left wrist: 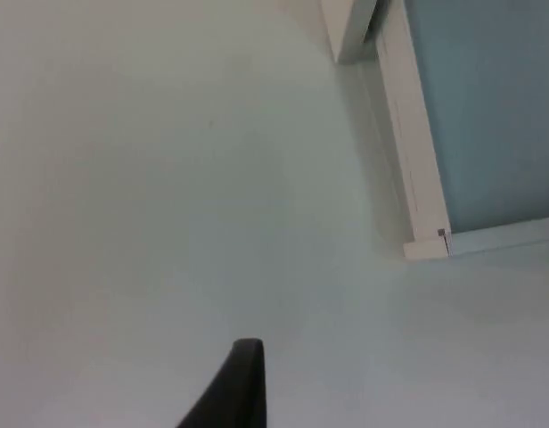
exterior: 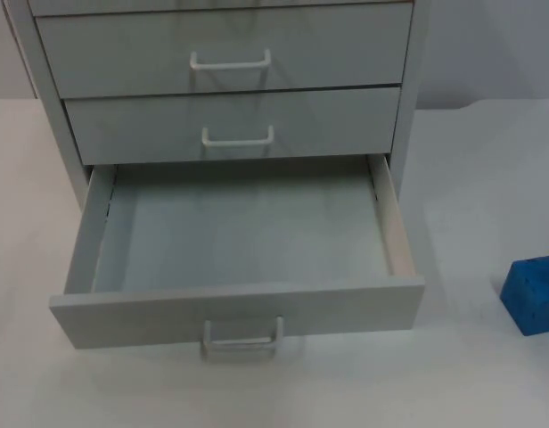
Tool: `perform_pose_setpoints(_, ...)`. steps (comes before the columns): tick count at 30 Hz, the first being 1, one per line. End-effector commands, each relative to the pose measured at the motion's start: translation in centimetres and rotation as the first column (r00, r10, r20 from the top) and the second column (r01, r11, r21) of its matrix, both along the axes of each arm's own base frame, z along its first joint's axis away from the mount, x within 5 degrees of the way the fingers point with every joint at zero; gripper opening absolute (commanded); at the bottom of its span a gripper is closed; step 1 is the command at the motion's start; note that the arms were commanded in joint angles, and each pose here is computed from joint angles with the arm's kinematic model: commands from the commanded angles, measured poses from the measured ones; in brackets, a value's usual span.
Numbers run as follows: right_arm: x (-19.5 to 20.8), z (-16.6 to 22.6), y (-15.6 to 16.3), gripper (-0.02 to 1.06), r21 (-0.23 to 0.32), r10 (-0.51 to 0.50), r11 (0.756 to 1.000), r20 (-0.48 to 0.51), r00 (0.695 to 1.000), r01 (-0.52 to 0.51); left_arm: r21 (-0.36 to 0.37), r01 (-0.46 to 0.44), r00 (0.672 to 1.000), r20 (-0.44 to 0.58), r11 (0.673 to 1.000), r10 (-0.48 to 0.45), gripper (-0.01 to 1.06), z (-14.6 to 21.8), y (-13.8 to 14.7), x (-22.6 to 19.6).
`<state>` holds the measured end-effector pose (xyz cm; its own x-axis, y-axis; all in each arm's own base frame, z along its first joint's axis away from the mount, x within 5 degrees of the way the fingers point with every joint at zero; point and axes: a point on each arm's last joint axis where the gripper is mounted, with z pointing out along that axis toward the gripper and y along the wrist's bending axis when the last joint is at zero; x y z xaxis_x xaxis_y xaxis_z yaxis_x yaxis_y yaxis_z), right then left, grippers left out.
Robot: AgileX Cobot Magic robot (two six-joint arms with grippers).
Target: Open the drawer with the left hand, place the block into the drawer with the right hand, then close the drawer with the left hand.
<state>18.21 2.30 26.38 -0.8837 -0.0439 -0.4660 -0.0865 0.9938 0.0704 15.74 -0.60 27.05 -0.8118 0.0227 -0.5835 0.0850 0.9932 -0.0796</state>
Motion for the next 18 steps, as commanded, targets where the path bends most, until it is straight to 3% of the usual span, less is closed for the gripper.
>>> perform_pose_setpoints(1,0.7,-0.3,0.0,1.05,-0.003,0.005,1.0,-0.012,1.0,-0.005,-0.034,-0.032,0.999,0.004,0.999,0.032,1.05,-0.7,-0.1,-0.1)
perform_pose_setpoints(7,3.2,-2.0,0.5,1.05,0.008,0.01,1.0,-0.13,0.991,-0.009,-0.052,-0.036,0.999,0.02,0.998,0.037,1.05,-0.5,-0.2,-0.3)
perform_pose_setpoints(14,6.1,-3.1,2.5,1.05,0.028,0.06,0.998,-0.137,0.989,-0.057,-0.051,-0.031,0.998,0.056,0.998,0.034,1.05,0.0,-0.2,-0.8)
perform_pose_setpoints(16,7.2,-3.4,4.3,1.05,0.004,0.128,0.992,-0.129,0.983,-0.128,-0.04,-0.026,0.997,0.069,0.999,0.029,1.05,0.2,-0.2,-1.0)
perform_pose_setpoints(18,8.3,-4.3,5.8,1.05,-0.05,0.116,0.991,-0.119,0.986,-0.123,-0.037,-0.025,0.997,0.075,0.999,0.028,1.05,0.2,-0.1,-1.1)
